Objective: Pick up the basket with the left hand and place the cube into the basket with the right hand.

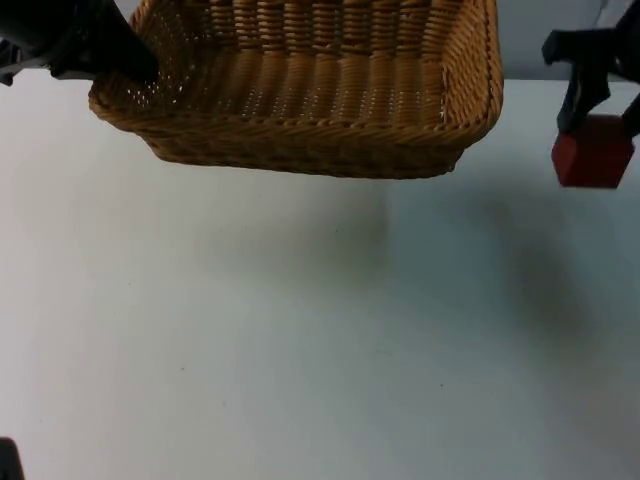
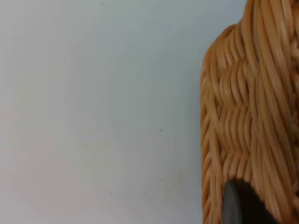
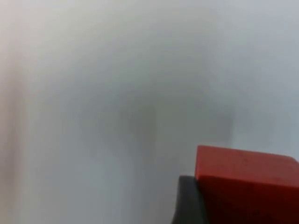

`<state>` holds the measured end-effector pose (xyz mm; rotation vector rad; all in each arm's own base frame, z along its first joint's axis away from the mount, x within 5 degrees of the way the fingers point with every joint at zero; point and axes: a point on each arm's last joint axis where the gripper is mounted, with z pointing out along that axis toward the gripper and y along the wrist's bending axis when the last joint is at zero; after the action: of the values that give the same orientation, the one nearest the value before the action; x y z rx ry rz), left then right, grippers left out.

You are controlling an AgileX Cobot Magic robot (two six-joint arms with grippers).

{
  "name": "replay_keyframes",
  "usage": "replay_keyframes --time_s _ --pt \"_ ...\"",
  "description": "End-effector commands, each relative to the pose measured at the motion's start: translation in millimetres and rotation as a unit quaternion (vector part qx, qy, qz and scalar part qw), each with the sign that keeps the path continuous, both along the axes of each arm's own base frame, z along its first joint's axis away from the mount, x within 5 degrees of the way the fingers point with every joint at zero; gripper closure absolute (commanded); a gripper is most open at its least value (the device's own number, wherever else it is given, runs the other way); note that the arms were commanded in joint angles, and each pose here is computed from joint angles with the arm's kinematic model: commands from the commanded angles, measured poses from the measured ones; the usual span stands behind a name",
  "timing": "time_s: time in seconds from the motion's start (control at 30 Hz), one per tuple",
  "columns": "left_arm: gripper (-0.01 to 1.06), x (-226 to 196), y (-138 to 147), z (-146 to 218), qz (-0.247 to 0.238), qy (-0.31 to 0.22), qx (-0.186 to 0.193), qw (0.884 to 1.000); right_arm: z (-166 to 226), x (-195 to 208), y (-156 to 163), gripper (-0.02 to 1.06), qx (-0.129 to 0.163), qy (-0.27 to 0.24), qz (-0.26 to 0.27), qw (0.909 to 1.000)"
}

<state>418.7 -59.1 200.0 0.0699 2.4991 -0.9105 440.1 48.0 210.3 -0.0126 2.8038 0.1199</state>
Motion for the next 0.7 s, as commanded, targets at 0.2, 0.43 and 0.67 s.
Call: replay_keyframes --time_s 0.2,0.43,0.67 --pt "1.05 -1 -2 10 0.007 -0.006 -0.021 1.0 111 18 14 0.84 0.019 -0.106 0.023 0.994" --pt "1.05 0 -1 10 0.01 -0.007 -0.02 1.0 150 8 70 0.84 0.112 -0.155 0.105 0.9759" --pt "1.05 0 -1 10 0.01 -0.007 -0.02 1.0 150 -20 152 0.84 0.131 -0.154 0.207 0.9572"
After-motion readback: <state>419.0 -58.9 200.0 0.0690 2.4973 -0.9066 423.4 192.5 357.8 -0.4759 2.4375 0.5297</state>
